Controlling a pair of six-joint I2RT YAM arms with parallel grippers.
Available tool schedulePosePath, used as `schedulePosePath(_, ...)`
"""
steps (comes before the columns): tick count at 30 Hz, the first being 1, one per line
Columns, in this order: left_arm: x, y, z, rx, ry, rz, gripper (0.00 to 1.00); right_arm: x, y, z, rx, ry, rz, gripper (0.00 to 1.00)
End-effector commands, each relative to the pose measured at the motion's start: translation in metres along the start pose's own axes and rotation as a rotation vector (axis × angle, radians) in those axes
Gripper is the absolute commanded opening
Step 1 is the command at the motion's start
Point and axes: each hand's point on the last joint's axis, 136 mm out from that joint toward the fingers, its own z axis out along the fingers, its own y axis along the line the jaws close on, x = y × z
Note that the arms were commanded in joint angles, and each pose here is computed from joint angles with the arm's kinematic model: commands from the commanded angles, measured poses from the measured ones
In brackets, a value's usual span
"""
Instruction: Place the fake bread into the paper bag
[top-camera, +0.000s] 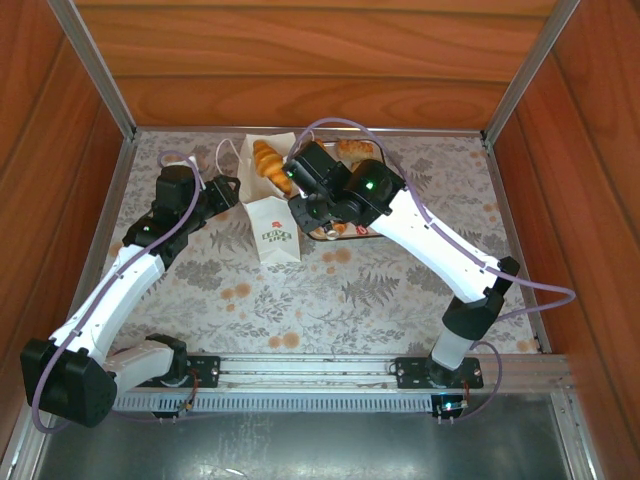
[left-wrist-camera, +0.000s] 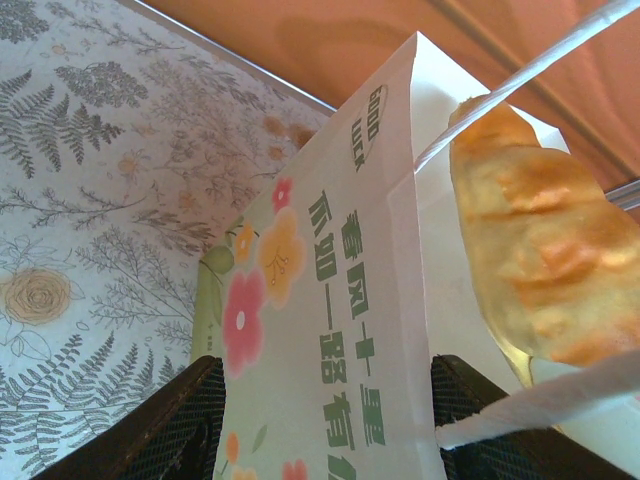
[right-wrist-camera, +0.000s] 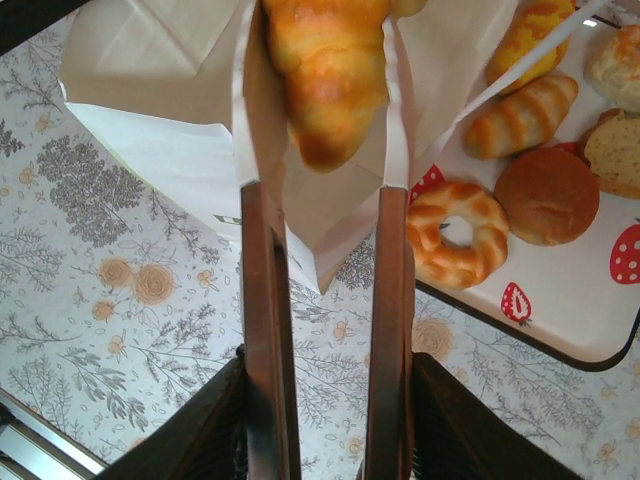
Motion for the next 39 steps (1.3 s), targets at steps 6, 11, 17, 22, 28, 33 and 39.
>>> schedulePosePath(6,0.003,0.002,0.000,-0.005,0.021,0.019,0.57,-0.010,-0.011,-0.007,0.021,-0.050,0.026,0.52)
schedulePosePath(11,0.005,0.001,0.001,0.002,0.030,0.017,0.57,-0.016,-0.013,-0.007,0.023,-0.071,0.032,0.55)
schedulePosePath(17,0.004,-0.002,0.000,0.012,0.031,0.016,0.57,-0.019,-0.013,-0.006,0.016,-0.079,0.039,0.57)
schedulePosePath(22,0.006,-0.001,0.001,0.014,0.039,0.011,0.57,-0.027,-0.013,-0.013,0.004,-0.110,0.040,0.57)
schedulePosePath(28,0.006,-0.005,0.001,0.027,0.038,0.005,0.57,-0.037,-0.014,-0.036,-0.022,-0.177,0.042,0.55)
schedulePosePath(33,0.002,-0.012,0.000,0.052,0.034,0.002,0.57,-0.043,-0.015,-0.071,-0.080,-0.264,0.056,0.54)
schedulePosePath(39,-0.007,-0.024,-0.006,0.086,0.016,0.020,0.57,-0.044,-0.013,-0.117,-0.185,-0.395,0.073,0.54)
